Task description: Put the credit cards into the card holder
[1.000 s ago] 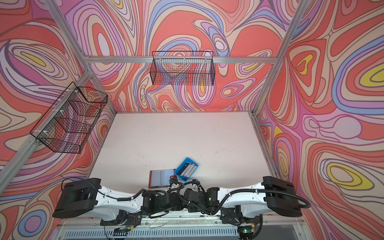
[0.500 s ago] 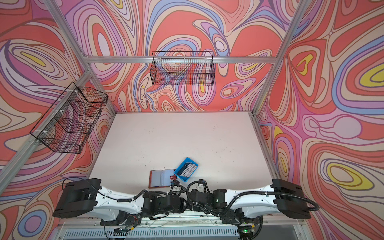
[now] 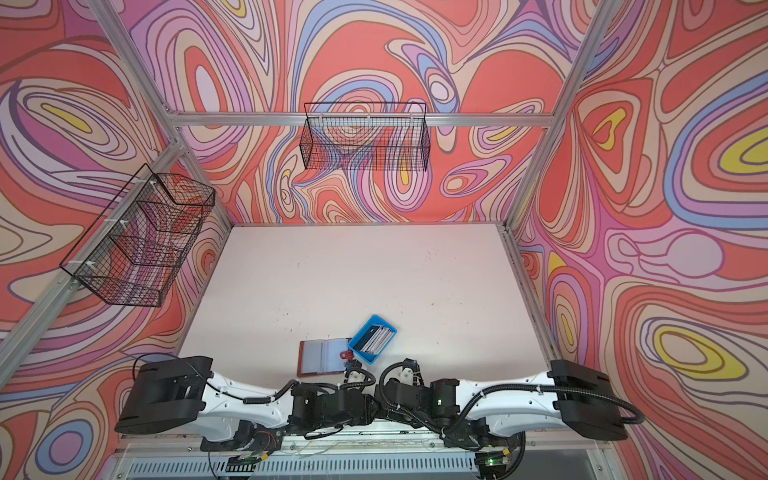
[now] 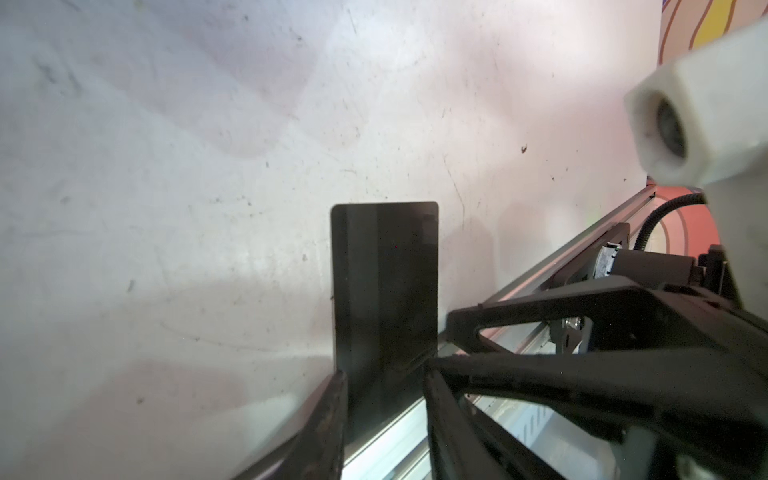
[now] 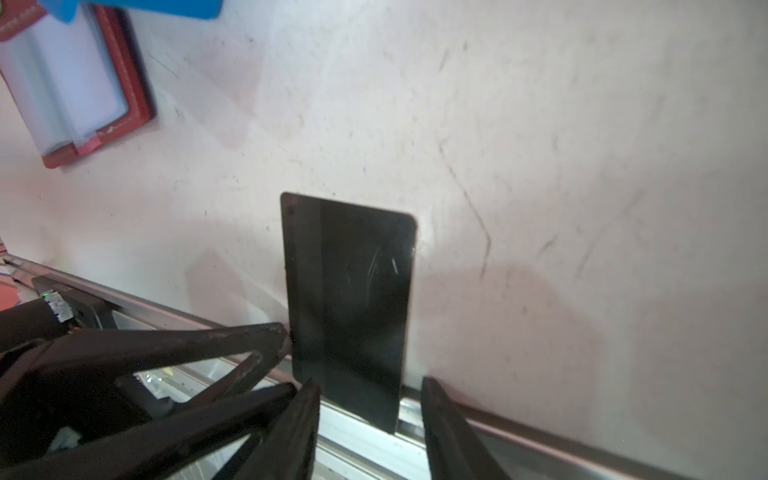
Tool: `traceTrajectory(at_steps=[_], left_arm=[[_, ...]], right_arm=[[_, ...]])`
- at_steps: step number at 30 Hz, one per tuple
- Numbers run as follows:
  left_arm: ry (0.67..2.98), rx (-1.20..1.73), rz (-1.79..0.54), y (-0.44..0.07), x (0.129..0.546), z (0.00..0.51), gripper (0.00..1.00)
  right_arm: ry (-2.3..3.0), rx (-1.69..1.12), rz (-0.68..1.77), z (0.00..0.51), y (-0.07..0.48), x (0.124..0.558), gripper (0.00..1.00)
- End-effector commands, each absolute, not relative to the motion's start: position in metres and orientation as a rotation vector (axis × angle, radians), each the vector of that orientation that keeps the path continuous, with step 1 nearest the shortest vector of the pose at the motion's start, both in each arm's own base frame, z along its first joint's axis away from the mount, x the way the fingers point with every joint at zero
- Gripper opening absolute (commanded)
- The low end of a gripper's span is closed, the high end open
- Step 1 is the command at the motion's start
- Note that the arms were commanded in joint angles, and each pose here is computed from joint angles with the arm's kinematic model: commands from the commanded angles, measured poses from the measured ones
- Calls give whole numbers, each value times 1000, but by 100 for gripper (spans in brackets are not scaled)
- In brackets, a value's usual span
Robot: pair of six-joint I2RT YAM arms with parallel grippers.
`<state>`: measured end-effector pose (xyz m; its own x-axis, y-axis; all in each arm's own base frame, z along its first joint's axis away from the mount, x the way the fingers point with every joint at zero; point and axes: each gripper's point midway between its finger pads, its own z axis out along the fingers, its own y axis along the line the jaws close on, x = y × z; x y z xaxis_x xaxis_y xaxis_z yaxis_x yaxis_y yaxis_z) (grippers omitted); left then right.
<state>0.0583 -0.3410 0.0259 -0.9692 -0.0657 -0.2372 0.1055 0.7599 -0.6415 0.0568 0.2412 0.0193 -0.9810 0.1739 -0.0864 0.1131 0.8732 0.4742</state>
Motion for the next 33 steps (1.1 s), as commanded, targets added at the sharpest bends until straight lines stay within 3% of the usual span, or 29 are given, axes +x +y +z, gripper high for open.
traceTrajectory(at_steps=[1,23,27,33], left_arm=[[2820,120,-1068,-352,33,14,33],[2814,32,-1150,-346,31,4,25],[2794,14,-1137,-340,40,11,24],[2729,37,-939,-307,61,46,25]], right_arm=[[3012,215,769,-9,253,42,44],[2806,404,1282,18,270,50,37],[2800,407,1207,19,261,54,36],[2804,455,1037,21,233,60,35]])
